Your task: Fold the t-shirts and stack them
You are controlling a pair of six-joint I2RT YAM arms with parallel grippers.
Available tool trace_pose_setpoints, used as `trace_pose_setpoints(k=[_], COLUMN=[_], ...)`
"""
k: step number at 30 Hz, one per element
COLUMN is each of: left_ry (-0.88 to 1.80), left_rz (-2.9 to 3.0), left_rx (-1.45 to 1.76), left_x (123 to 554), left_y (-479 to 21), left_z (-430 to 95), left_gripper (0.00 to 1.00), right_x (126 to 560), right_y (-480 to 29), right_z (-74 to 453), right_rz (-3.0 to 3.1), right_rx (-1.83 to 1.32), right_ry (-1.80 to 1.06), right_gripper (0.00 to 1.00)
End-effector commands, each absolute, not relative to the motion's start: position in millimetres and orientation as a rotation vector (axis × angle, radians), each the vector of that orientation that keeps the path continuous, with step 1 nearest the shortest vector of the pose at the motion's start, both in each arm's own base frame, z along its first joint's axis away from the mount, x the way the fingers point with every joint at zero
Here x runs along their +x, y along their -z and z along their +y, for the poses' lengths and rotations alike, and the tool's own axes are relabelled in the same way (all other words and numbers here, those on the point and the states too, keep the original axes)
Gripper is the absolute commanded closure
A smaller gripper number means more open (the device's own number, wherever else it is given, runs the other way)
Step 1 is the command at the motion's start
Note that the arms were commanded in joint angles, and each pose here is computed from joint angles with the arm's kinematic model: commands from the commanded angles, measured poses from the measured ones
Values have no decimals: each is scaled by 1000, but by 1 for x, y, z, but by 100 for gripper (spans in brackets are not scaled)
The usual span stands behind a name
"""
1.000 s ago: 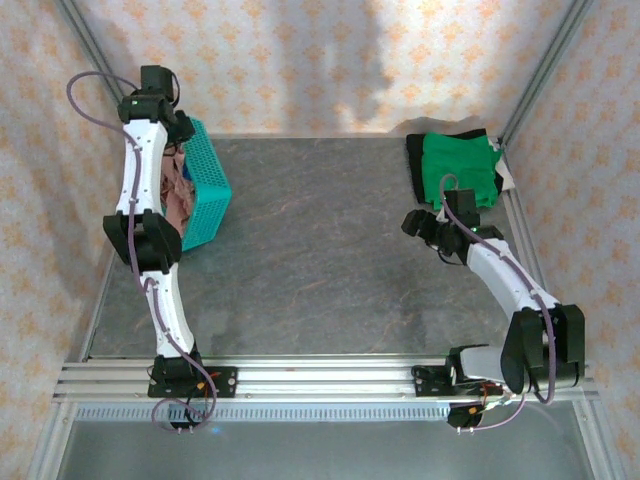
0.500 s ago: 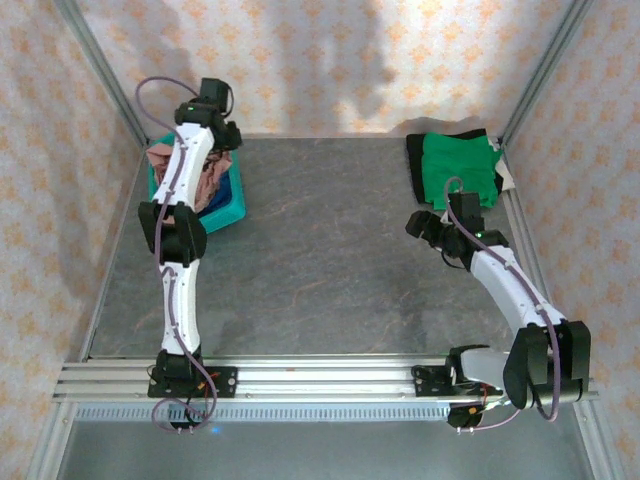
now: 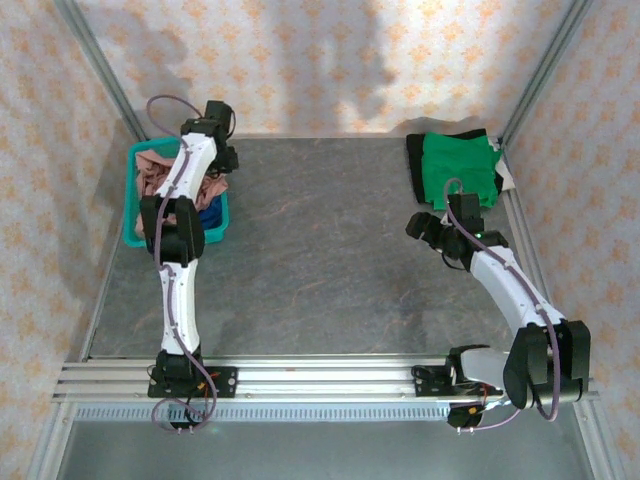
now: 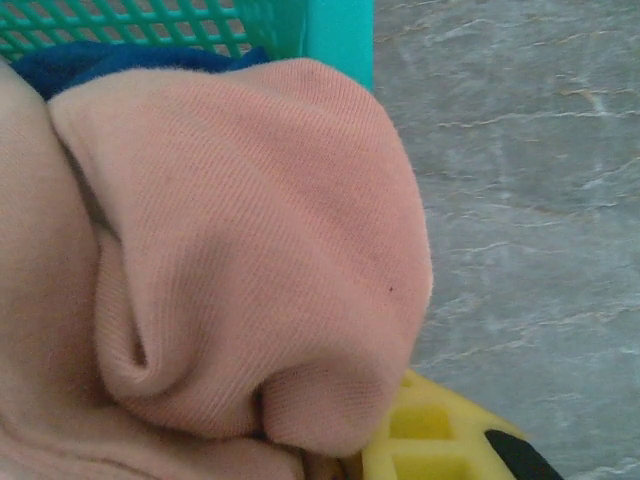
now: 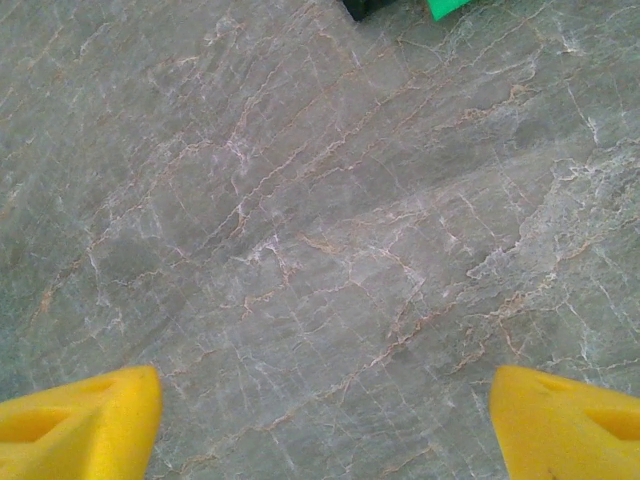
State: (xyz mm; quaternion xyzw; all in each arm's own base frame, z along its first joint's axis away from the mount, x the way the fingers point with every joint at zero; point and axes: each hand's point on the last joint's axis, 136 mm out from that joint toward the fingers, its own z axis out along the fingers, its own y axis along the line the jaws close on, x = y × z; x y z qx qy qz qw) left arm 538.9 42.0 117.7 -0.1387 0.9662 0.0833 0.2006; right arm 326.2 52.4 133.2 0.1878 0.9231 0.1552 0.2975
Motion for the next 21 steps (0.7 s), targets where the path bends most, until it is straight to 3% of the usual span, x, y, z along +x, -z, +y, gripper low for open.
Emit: trace_pose_setpoints(k=[1,6,9,13,17,19,21], left_ry=[-393,-397,-359,-259,-238,-223,-217], left_rz=[2769,2754,2717,2648,2622,2637,2642], left_rx=[-411,-439,-477,-557,-615,-624,-636], left_x=[505,494,494,498,503,504,504], left_y=[-109,-120,-136,-156,-158,-153,-149], left_z=[92,112,109,101,101,99,98], left_gripper=[84,70,49,39,38,45,58], right_x=[322,319,317,317,316,316,315], right_y=[-127,-126,-127,-129,-129,-127,-126], right_z=[47,42,40,40,40,40,41], right_rz=[2468,2474,2469,2467,2471,2472,2473], right_rx=[518,532,539,544,544,544,544], right_ry=[-365,-322,-314,-315,-318,-319,-322], right_gripper=[15,13,13,13,13,13,13])
